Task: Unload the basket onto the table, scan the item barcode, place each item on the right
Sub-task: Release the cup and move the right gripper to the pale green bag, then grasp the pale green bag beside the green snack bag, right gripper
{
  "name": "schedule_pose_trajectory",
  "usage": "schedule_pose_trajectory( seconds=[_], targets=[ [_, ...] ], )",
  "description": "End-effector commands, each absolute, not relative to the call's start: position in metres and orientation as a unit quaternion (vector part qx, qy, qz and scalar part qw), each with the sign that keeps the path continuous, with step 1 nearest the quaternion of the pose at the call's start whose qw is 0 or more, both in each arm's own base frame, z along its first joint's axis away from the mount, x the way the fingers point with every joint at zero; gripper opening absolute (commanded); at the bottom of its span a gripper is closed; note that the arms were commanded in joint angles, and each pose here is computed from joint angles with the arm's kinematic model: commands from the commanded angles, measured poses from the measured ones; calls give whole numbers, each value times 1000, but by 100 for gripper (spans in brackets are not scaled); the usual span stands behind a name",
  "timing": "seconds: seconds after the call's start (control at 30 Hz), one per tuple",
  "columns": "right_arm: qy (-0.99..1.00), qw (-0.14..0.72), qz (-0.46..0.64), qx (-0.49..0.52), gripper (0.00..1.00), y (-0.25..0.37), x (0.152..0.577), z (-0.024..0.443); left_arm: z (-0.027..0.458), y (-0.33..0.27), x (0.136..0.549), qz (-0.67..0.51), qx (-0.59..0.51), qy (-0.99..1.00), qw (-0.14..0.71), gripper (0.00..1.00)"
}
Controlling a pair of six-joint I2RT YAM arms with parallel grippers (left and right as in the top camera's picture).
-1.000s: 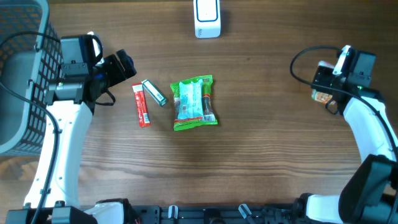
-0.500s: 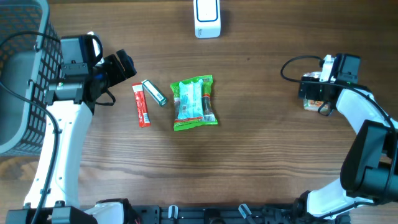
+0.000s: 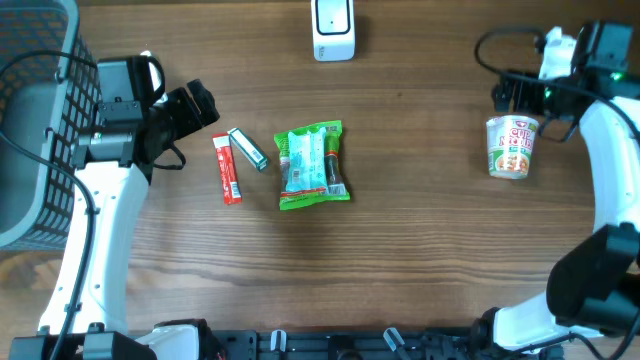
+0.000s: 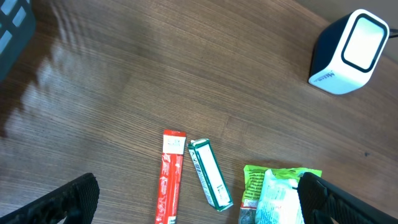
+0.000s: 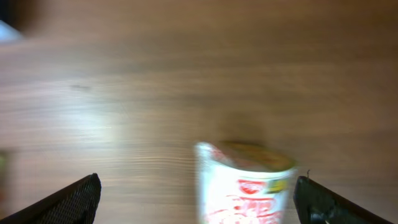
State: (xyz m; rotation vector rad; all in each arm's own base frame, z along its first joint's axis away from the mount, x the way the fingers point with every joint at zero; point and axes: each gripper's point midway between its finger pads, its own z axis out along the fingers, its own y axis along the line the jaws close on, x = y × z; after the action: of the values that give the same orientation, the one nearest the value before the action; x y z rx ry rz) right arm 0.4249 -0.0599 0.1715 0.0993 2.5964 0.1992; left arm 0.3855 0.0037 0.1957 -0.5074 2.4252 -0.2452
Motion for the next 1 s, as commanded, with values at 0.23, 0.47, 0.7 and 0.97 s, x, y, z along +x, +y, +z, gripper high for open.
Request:
schedule_pose_trajectory(
  seconds=[0.23, 0.47, 0.7, 0.97],
  targets=[
    [936, 210, 272, -80, 100, 128, 402, 195, 195, 6, 386, -89, -193, 923, 321, 100],
    [940, 130, 295, -110, 100, 227, 368, 148, 195, 6, 386, -89, -193, 923, 321, 100],
    [963, 100, 228, -99, 90, 265, 354, 87, 195, 6, 386, -89, -193, 923, 321, 100],
    [970, 114, 186, -106, 76, 286, 358, 52, 195, 6, 386, -89, -193, 923, 321, 100]
  ],
)
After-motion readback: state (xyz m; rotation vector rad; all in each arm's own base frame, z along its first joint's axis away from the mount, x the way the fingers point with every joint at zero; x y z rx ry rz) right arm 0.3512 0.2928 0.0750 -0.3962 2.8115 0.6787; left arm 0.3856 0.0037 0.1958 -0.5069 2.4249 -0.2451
